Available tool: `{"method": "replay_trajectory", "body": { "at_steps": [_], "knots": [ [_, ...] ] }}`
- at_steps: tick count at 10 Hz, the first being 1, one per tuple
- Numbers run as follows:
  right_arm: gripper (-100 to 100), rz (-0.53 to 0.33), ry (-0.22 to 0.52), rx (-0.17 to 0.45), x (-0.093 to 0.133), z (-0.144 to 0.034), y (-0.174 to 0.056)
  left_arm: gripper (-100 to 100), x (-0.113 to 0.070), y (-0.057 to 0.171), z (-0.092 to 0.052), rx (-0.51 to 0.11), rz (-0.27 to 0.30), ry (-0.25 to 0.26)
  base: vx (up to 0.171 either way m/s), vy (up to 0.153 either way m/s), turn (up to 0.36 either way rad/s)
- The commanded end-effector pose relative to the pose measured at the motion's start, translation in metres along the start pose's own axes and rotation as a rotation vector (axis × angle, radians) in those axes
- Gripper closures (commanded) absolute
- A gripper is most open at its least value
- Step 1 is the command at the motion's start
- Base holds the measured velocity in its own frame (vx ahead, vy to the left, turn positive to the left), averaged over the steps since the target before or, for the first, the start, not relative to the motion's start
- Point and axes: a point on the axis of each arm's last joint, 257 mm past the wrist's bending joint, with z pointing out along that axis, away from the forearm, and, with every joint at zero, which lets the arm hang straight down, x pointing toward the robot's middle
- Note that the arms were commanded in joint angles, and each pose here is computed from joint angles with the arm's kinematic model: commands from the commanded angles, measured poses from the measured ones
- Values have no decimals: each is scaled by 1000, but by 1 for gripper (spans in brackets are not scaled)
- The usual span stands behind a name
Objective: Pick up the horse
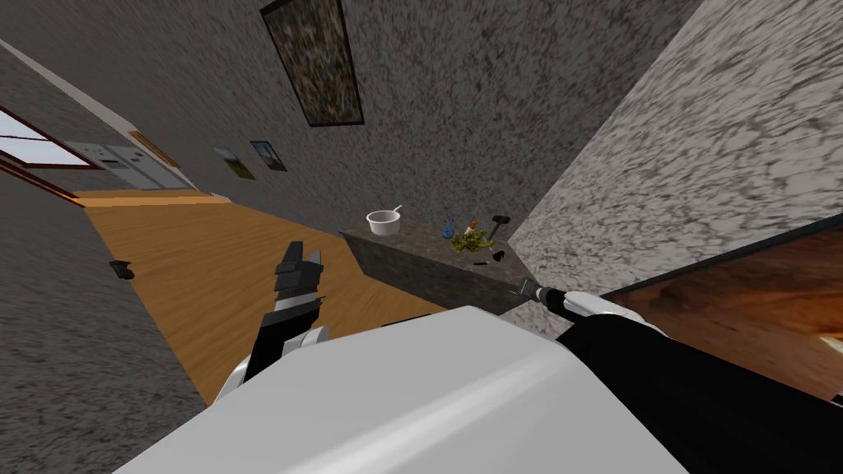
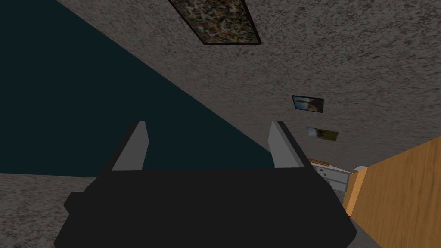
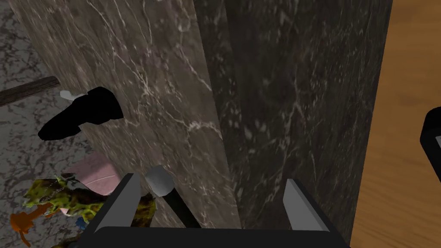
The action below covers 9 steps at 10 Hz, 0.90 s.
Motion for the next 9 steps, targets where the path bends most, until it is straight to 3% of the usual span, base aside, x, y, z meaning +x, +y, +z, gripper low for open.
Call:
{"method": "replay_trajectory", "body": {
  "at_steps": [1,5,8,9],
  "knots": [
    [-100,-53,44,16,15,-6,-20,0,0,0,0,0,0,0,93,-15,113],
    [-100,-162,152,45,48,-19,-69,0,0,0,0,0,0,0,174,-78,165],
    [-100,-185,181,41,59,-23,-77,0,0,0,0,0,0,0,148,-86,102],
    [0,-186,183,41,59,-23,-78,0,0,0,0,0,0,0,15,-10,2]
  ]
}}
